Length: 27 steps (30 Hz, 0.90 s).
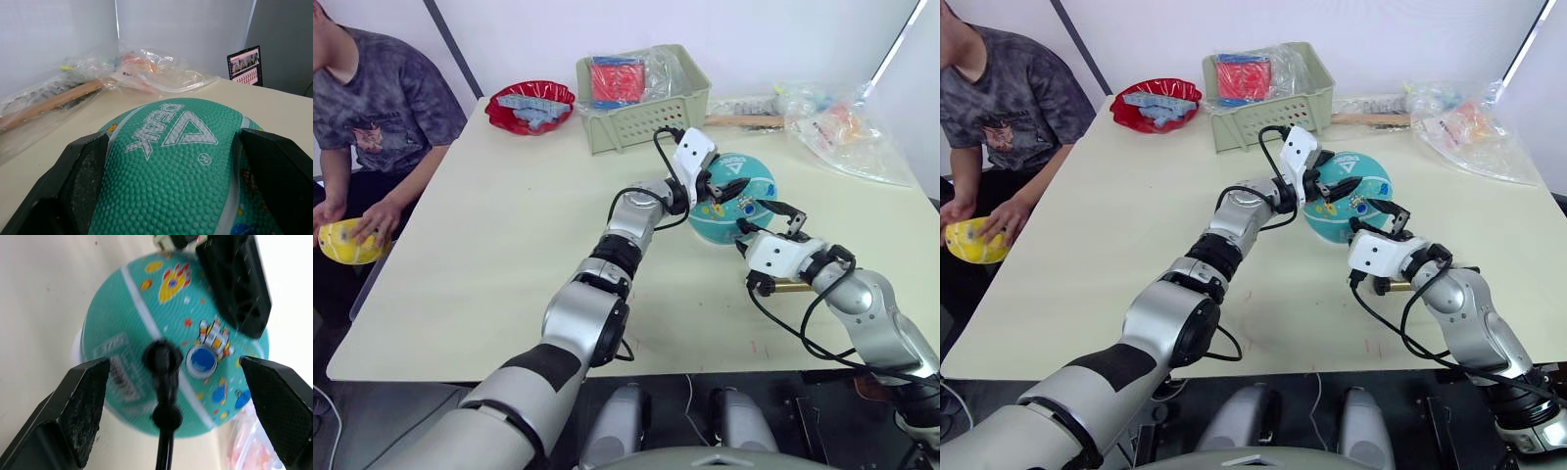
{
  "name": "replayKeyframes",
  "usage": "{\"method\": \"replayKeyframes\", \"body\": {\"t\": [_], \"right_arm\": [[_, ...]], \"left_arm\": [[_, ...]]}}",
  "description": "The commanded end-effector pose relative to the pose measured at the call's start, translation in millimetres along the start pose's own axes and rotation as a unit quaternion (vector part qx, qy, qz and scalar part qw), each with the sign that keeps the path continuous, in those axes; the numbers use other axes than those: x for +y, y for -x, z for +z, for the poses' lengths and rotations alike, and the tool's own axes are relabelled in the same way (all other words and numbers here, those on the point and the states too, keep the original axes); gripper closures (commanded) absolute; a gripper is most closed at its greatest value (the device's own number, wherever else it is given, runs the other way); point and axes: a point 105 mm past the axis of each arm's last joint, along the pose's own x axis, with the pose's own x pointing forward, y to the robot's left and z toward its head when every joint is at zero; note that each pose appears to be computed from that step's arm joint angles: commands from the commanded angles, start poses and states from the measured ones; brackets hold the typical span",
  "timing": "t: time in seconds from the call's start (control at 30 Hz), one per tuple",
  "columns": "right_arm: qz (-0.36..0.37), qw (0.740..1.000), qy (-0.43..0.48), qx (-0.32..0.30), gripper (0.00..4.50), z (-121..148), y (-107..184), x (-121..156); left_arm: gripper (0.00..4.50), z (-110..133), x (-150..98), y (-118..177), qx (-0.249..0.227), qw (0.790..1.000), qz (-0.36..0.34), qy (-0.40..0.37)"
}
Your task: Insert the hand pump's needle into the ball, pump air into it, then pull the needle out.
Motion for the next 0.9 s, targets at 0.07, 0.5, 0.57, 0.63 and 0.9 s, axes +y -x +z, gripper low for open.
{"method": "replayKeyframes", "body": {"t": [0.07,0.5,0.57,0.63,0.9], "right_arm": [[-0.013,1.0,0.013,-0.016,0.08,7,-3,-8],[-0.014,1.0,0.007,-0.013,4.07,5,-4,1],[-0.016,1.0,0.004,-0.007,4.07,2,-1,1],[-0.017,1.0,0.001,-0.003,4.07,1,2,0],[-0.02,1.0,-0.017,0.007,4.07,3,13,2]], "left_arm": [[0.0,-29,-11,-1,0.049,0.999,-0.011,0.018],[0.0,-34,-12,-1,0.055,0.998,-0.01,0.02],[0.0,-37,-11,0,0.058,0.998,-0.002,0.02],[0.0,-41,-11,-1,0.064,0.998,0.008,0.018],[0.0,-72,-14,2,0.104,0.993,0.054,0.022]]}}
